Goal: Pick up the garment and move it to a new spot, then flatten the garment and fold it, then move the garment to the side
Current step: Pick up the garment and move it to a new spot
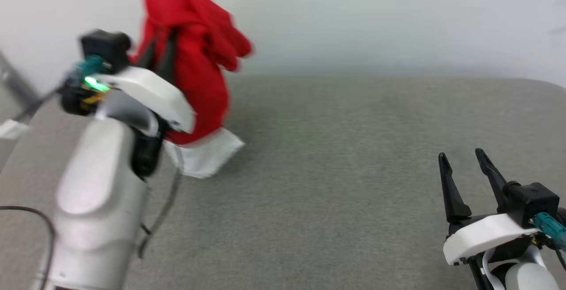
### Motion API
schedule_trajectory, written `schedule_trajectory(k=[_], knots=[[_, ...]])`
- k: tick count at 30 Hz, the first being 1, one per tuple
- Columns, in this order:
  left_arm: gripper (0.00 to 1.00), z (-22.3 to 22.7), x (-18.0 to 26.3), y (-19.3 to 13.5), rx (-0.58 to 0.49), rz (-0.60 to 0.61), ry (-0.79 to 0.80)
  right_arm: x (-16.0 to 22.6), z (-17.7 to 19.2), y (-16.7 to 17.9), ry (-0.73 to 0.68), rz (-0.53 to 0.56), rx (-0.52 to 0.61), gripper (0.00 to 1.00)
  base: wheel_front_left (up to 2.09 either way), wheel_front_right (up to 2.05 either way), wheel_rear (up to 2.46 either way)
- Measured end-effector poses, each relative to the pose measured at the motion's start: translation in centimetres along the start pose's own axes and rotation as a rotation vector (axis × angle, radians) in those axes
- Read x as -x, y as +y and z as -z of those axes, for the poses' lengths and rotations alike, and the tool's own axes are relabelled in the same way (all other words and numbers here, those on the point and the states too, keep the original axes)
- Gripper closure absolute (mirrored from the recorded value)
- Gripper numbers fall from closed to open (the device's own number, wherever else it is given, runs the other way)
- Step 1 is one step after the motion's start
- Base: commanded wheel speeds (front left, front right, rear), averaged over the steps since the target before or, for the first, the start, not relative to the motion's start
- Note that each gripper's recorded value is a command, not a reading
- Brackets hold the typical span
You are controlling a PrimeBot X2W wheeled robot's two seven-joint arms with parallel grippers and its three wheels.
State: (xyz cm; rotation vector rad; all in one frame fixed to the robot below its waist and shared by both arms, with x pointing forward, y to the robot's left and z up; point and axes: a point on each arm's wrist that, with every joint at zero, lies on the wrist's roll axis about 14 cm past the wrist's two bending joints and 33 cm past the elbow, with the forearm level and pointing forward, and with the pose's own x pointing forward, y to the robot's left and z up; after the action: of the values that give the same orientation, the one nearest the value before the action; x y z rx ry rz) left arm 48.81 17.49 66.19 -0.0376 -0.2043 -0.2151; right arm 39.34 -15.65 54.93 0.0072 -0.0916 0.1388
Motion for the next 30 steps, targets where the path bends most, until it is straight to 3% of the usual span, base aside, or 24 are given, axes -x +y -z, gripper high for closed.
schedule_trajectory(k=[9,17,18,19,20,21,25,30], knots=[[1.00,6.7,1.8,-17.1,0.178,0.366,0.144,3.2,-0.4,-3.9,0.005,0.126,-0.004,0.00,0.00,0.00,0.00],[1.00,19.3,8.5,-21.0,0.201,0.462,0.527,3.8,1.0,-5.1,0.045,0.165,-0.009,0.00,0.00,0.00,0.00],[0.88,20.3,9.4,-21.3,0.208,0.470,0.562,3.7,1.2,-5.2,0.049,0.168,-0.010,0.00,0.00,0.00,0.00],[0.61,21.1,10.2,-21.5,0.210,0.477,0.591,3.6,1.5,-5.3,0.057,0.169,-0.010,0.00,0.00,0.00,0.00],[0.07,21.8,10.7,-21.7,0.221,0.479,0.616,3.6,1.7,-5.3,0.063,0.169,-0.013,0.00,0.00,0.00,0.00],[0.00,22.1,11.1,-21.7,0.233,0.480,0.630,3.4,1.9,-5.3,0.067,0.169,-0.018,0.00,0.00,0.00,0.00],[0.00,19.9,10.1,-21.5,0.272,0.460,0.498,2.7,2.1,-4.7,0.063,0.149,-0.024,0.00,0.00,0.00,0.00],[0.00,15.1,7.9,-19.9,0.245,0.403,0.260,2.3,1.7,-3.9,0.051,0.123,-0.021,0.00,0.00,0.00,0.00]])
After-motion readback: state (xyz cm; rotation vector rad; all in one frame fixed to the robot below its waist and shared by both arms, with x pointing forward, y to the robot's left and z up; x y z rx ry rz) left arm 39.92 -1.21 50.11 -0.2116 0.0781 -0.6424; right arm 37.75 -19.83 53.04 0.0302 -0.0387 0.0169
